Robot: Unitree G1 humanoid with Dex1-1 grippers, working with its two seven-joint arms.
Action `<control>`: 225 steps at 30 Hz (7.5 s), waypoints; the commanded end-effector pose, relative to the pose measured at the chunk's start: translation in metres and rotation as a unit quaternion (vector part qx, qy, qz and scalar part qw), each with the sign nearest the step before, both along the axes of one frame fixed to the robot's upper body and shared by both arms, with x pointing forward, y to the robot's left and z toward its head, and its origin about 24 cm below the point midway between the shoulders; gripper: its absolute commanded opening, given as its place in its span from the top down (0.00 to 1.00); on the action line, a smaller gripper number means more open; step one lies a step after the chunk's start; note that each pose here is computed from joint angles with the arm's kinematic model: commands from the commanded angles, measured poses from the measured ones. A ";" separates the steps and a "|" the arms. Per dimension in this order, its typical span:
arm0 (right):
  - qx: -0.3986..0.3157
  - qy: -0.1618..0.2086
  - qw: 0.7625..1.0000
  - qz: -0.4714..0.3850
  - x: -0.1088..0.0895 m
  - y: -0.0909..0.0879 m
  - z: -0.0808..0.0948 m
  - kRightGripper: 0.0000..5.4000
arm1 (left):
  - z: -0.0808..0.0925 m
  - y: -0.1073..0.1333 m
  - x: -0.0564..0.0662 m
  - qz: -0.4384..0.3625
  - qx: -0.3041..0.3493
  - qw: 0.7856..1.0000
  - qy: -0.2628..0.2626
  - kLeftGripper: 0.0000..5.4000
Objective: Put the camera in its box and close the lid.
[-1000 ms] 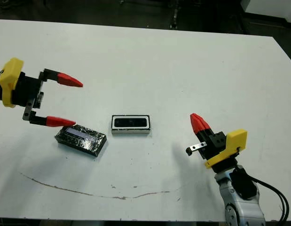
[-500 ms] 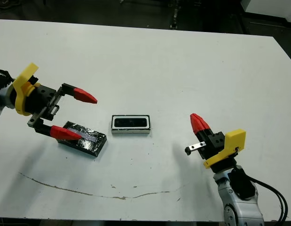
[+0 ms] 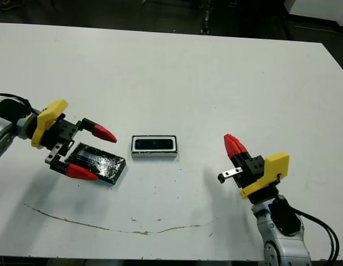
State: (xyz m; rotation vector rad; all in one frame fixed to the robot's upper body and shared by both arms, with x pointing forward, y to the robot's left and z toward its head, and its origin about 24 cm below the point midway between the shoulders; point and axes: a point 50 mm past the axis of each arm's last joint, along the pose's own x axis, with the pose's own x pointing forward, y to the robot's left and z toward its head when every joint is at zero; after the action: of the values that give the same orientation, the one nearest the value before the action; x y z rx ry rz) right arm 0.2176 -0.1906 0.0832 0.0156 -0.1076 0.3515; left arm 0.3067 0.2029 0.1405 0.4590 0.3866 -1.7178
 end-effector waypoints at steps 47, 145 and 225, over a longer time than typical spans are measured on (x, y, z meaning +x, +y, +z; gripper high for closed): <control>-0.014 0.006 1.000 -0.007 -0.005 -0.004 -0.003 1.00 | -0.015 -0.003 -0.002 0.042 0.175 0.981 -0.071 0.18; -0.008 0.013 1.000 0.009 -0.003 0.001 -0.003 1.00 | -0.033 -0.045 0.017 0.168 -0.017 0.985 0.027 0.41; -0.006 0.016 1.000 0.008 -0.005 -0.002 -0.004 1.00 | -0.085 -0.158 0.016 0.037 0.085 0.993 -0.072 0.30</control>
State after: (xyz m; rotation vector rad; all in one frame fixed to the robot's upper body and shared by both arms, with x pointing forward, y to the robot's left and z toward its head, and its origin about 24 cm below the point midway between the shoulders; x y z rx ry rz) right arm 0.2135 -0.1878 0.0814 0.0166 -0.0849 0.3776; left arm 0.3451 0.0615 0.0939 0.6959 0.3754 -1.4942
